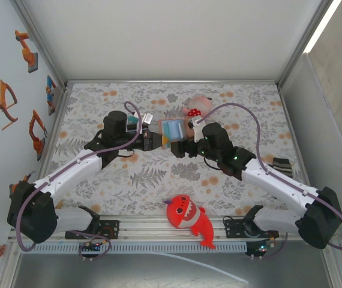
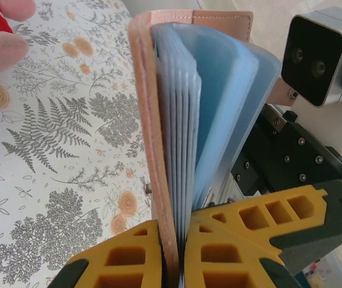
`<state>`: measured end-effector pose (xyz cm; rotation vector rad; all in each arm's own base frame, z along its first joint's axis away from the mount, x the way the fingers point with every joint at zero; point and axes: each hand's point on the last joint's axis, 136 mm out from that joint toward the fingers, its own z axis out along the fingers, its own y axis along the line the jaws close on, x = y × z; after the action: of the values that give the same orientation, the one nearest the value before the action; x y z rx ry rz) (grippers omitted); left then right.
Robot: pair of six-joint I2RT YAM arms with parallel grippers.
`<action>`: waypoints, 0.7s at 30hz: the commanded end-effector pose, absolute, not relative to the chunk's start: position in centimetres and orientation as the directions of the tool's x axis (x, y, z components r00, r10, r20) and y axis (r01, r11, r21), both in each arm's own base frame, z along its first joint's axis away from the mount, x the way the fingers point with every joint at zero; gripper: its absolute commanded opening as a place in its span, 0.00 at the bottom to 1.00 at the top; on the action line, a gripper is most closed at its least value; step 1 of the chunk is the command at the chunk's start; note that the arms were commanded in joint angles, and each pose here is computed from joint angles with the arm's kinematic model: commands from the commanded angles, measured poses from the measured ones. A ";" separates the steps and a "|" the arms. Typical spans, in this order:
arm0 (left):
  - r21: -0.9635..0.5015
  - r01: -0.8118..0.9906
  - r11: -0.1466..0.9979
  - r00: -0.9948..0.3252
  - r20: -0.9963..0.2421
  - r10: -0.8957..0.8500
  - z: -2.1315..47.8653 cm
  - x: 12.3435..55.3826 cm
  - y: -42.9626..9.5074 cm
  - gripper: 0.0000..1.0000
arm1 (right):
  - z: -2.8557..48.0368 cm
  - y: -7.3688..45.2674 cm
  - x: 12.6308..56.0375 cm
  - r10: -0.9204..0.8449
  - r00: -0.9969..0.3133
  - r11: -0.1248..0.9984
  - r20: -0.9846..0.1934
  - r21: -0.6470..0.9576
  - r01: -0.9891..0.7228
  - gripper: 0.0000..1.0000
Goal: Take the credit cards out of the card holder
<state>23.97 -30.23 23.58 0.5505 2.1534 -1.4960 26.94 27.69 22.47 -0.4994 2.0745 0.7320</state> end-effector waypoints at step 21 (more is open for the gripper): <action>-0.727 0.639 0.250 -0.760 -0.646 0.063 26.5 22.9 -30.5 0.00 | 24.3 25.8 27.2 0.095 -0.550 0.683 -0.830 0.456 -0.570 0.64</action>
<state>23.69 -30.28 24.09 0.5630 2.1356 -1.5016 27.13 25.69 23.23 -0.3884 2.0209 0.8578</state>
